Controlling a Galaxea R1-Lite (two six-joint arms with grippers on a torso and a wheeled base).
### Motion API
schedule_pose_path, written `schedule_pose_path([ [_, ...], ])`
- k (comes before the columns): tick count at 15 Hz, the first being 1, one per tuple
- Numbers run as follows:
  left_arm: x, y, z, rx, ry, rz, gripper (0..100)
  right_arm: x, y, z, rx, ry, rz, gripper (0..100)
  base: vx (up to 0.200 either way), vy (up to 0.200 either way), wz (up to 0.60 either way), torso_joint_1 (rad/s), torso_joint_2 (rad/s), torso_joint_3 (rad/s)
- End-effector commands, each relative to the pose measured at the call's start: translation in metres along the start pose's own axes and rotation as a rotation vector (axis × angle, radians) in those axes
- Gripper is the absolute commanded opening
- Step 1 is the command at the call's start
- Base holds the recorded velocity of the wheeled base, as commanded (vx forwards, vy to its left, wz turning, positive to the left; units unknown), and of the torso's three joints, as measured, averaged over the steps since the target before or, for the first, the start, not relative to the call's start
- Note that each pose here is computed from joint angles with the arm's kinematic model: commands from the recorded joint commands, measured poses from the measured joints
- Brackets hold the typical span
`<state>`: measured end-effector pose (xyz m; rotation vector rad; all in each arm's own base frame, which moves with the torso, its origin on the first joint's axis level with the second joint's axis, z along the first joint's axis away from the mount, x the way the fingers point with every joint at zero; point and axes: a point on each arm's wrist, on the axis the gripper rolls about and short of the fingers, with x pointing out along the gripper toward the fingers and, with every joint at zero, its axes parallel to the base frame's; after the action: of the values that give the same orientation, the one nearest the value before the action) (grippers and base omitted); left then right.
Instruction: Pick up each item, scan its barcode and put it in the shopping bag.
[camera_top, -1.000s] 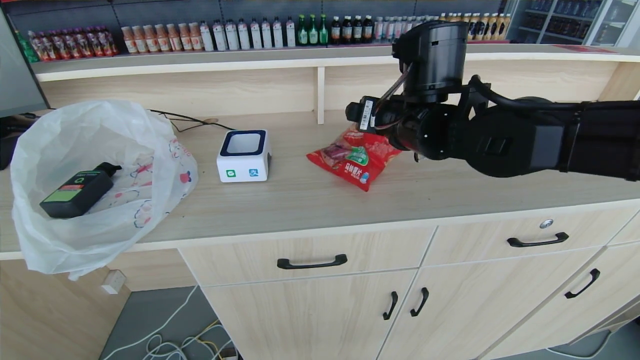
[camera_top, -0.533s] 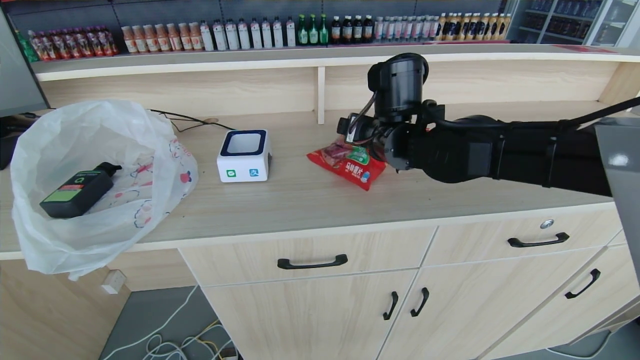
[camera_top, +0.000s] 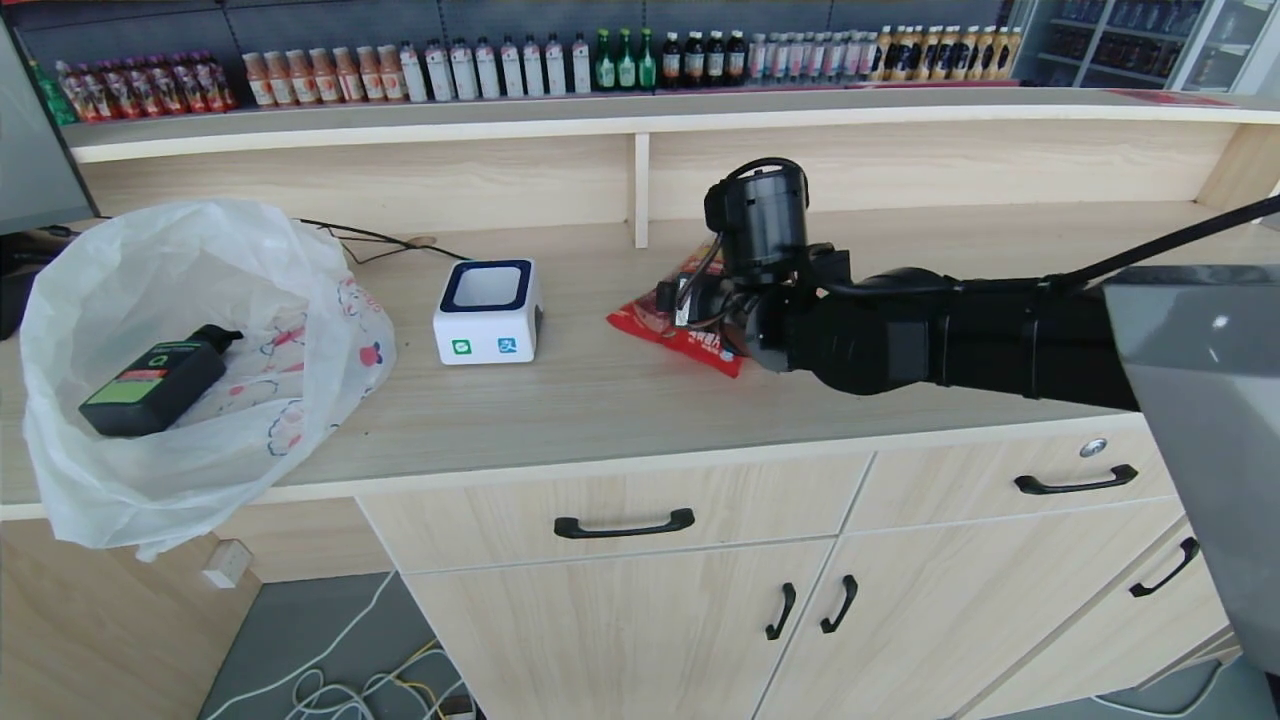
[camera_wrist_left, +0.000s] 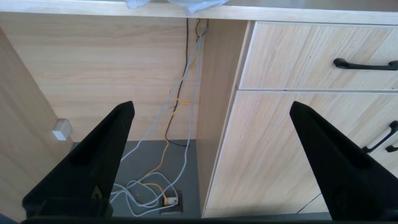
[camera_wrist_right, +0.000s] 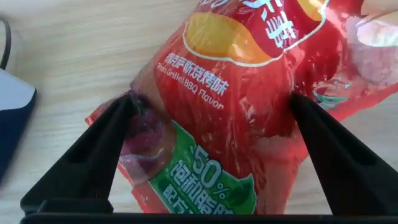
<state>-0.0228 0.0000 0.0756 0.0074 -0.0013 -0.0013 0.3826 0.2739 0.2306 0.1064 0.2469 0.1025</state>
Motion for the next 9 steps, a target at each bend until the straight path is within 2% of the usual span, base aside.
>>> schedule_pose_path([
  [1, 0.000, 0.000, 0.000, 0.000, 0.000, 0.000, 100, 0.001, 0.001, -0.003, -0.048, 0.016, 0.036, 100, 0.000, 0.000, 0.00, 0.000, 0.00, 0.000],
  [5, 0.000, 0.000, 0.000, 0.000, 0.000, 0.000, 100, 0.003, 0.002, 0.002, -0.033, 0.003, 0.068, 100, 0.000, 0.000, 0.00, 0.000, 0.00, 0.000],
  [7, 0.000, 0.000, 0.000, 0.000, 0.000, 0.000, 100, 0.003, -0.004, 0.000, -0.042, 0.020, 0.078, 100, 0.000, 0.000, 0.00, 0.000, 0.00, 0.000],
  [9, 0.000, 0.000, 0.000, 0.000, 0.000, 0.000, 100, -0.002, -0.016, -0.011, -0.140, 0.077, 0.093, 100, 0.000, 0.000, 0.00, 0.000, 0.00, 0.000],
])
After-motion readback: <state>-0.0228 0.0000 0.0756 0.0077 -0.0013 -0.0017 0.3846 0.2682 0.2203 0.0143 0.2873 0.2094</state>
